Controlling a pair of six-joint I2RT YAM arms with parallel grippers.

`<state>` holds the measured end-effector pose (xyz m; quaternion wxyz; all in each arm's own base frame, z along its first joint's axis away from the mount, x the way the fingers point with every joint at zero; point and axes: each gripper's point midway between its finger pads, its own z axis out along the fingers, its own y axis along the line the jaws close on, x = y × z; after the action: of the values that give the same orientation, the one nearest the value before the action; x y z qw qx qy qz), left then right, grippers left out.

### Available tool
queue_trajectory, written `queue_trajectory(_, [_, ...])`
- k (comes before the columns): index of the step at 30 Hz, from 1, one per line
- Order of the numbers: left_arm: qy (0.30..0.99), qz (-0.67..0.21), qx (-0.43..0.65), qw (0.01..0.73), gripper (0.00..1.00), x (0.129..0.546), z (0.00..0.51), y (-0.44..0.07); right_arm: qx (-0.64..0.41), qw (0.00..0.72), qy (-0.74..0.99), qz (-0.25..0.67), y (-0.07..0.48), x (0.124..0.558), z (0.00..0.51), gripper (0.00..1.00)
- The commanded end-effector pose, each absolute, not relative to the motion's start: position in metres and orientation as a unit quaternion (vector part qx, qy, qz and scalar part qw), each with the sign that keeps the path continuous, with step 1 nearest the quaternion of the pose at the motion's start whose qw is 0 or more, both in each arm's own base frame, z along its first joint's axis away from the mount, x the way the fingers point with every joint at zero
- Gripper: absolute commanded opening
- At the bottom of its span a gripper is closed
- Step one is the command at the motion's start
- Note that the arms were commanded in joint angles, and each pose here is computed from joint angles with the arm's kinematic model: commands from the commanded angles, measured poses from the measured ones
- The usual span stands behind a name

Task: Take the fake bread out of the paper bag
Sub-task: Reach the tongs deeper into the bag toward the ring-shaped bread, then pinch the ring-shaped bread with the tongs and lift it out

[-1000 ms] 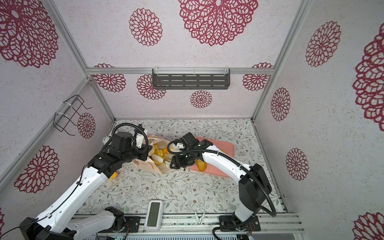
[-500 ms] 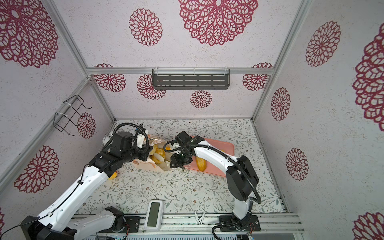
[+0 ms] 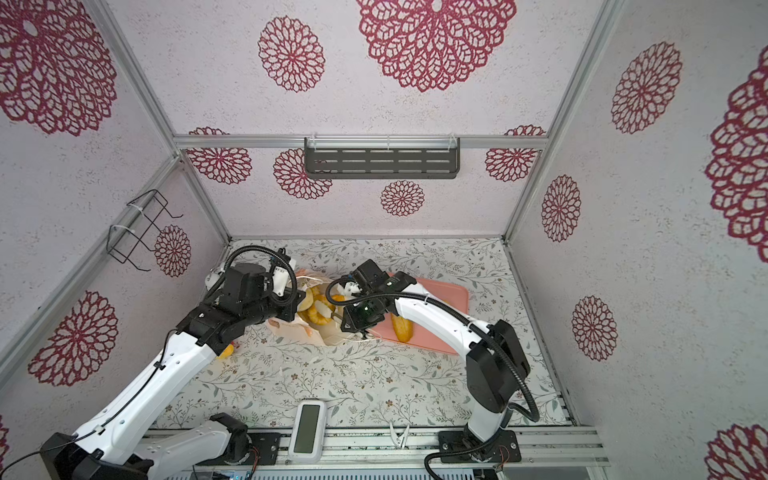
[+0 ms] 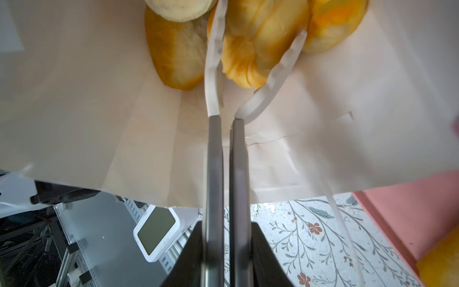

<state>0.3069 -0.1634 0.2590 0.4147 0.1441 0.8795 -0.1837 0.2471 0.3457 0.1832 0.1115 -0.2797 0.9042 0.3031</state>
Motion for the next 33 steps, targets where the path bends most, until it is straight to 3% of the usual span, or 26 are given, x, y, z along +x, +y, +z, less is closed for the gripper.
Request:
queue_trajectory(1, [0.862,-0.189,0.145,0.448,0.00,0.310,0.284,-0.165,-0.269,0.168,0.892,0.321,0.341,0.254,0.224,0.08])
queue_trajectory(12, [0.867,-0.164,0.114,0.456,0.00,0.318,0.283,-0.154,-0.265,0.186,0.889,0.325,0.326,0.242,0.242,0.00])
queue_trajectory(24, [0.869,-0.156,0.103,0.457,0.00,0.320,0.282,-0.150,-0.258,0.189,0.894,0.314,0.318,0.239,0.235,0.00])
queue_trajectory(33, [0.874,-0.140,0.085,0.457,0.00,0.324,0.277,-0.144,-0.278,0.224,0.875,0.328,0.318,0.234,0.260,0.00])
